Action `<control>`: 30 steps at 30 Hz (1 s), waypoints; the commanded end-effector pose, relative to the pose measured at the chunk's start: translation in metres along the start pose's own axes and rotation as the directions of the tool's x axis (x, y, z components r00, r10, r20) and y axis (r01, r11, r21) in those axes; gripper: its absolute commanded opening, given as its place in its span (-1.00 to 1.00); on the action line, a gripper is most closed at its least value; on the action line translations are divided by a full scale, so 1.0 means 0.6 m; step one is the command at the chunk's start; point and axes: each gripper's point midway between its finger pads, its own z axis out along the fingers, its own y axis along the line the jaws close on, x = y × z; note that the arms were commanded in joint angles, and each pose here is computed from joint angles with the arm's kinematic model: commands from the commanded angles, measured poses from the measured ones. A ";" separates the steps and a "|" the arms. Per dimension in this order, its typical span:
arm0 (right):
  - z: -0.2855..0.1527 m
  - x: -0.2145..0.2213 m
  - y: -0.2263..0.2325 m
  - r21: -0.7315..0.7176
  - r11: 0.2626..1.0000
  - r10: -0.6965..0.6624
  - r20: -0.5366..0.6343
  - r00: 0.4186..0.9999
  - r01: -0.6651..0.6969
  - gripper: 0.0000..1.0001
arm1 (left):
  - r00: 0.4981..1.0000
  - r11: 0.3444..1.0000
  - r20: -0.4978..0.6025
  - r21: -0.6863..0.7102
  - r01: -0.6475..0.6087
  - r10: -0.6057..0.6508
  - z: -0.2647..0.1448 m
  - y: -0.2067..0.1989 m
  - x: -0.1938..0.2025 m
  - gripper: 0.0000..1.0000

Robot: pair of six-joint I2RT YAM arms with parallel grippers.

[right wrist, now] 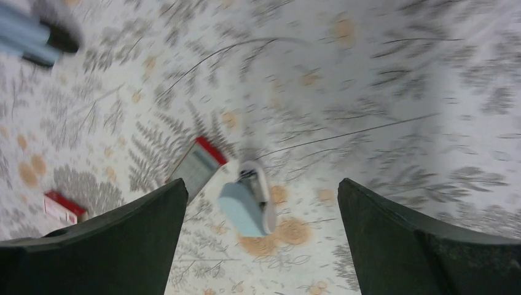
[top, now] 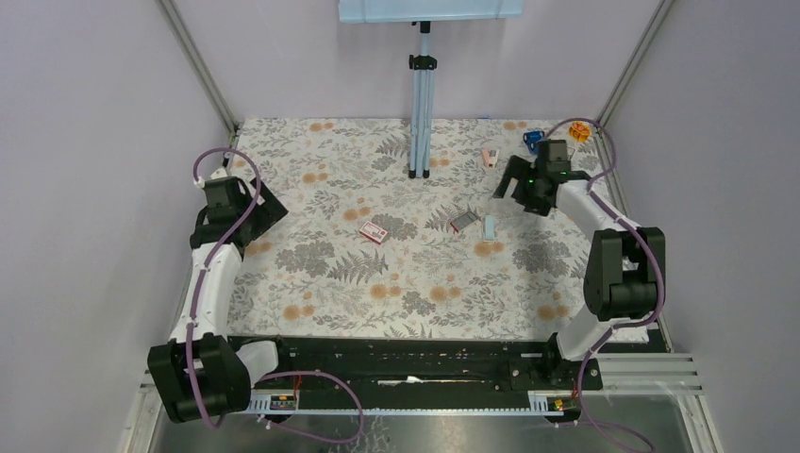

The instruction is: Unload the staples from the stapler

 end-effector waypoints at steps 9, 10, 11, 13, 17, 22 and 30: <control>0.021 0.106 0.072 0.009 0.955 -0.294 -0.089 0.952 0.296 0.46 | 0.999 0.988 -0.024 0.151 -0.019 0.023 -0.004 -0.035 -0.013 0.97; 0.023 0.105 0.061 0.057 0.950 -0.301 -0.086 0.950 0.307 0.44 | 1.000 0.989 -0.021 0.149 -0.019 0.022 -0.003 -0.035 -0.014 0.98; 0.023 0.101 0.048 0.107 0.944 -0.305 -0.079 0.949 0.313 0.43 | 1.000 0.989 -0.019 0.149 -0.021 0.024 -0.004 -0.034 -0.014 0.97; 0.023 0.104 0.038 0.142 0.936 -0.312 -0.084 0.946 0.321 0.41 | 1.000 0.988 -0.016 0.154 -0.020 0.023 -0.004 -0.036 -0.014 0.97; 0.028 0.114 0.035 0.134 0.934 -0.320 -0.102 0.942 0.332 0.32 | 1.000 0.988 -0.022 0.156 -0.017 0.020 -0.001 -0.036 -0.012 0.98; 0.045 0.132 0.045 0.073 0.941 -0.320 -0.125 0.939 0.331 0.26 | 1.000 0.988 -0.020 0.156 -0.016 0.019 -0.002 -0.035 -0.013 0.98; 0.068 0.141 0.055 0.037 0.948 -0.309 -0.141 0.941 0.316 -0.08 | 1.000 0.988 -0.009 0.153 -0.020 0.022 -0.005 -0.033 -0.014 0.97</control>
